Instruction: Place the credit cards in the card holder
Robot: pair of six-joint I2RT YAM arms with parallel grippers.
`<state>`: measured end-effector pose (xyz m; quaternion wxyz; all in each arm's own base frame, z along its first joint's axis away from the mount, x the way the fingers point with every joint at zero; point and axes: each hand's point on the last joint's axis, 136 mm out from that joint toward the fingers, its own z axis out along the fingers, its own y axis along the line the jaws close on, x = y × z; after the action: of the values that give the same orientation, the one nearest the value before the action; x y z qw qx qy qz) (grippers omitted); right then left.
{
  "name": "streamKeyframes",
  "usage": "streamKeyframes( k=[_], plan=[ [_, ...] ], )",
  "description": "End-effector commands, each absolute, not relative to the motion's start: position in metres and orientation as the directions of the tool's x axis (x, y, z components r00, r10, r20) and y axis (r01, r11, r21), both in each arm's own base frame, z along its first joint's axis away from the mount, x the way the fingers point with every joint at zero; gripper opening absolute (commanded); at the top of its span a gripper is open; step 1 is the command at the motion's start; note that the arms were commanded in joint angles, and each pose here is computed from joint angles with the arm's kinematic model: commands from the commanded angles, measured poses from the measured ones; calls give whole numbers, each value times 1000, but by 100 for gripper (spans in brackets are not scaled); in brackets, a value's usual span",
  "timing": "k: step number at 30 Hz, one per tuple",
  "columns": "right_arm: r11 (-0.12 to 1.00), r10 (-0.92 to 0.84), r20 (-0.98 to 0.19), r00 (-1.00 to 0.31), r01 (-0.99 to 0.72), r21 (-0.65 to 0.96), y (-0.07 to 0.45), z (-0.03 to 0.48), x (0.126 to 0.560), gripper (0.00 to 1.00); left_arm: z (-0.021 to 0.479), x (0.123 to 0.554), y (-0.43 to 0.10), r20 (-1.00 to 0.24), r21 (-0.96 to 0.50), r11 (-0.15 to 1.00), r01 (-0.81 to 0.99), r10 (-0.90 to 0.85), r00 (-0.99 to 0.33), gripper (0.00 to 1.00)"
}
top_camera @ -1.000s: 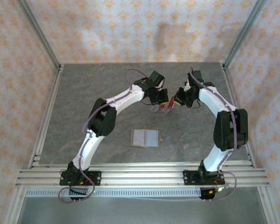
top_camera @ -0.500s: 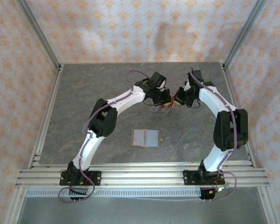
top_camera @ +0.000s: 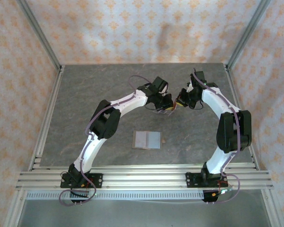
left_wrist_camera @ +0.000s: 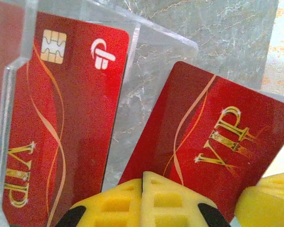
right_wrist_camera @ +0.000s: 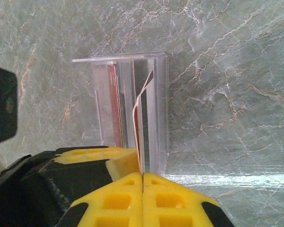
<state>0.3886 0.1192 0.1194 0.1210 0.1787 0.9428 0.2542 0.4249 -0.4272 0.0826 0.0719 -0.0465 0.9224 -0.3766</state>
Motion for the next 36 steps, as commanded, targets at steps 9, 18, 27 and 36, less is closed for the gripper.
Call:
streamKeyframes(
  k=[9,18,27,36],
  plan=[
    [819,391,-161,-906,263,510,118,128,392,1,52,416,-429,-62,-670,740,-58,-134,-989,1],
    [828,391,-185,-902,257,498,114,137,391,6,49,414,-425,-95,-624,781,-28,-112,-989,1],
    [834,386,-198,-901,249,493,114,143,390,8,43,413,-423,-97,-605,795,-27,-108,-989,1],
    [837,383,-203,-901,246,490,113,146,389,5,40,413,-421,-95,-597,802,-28,-106,-990,1]
  ],
)
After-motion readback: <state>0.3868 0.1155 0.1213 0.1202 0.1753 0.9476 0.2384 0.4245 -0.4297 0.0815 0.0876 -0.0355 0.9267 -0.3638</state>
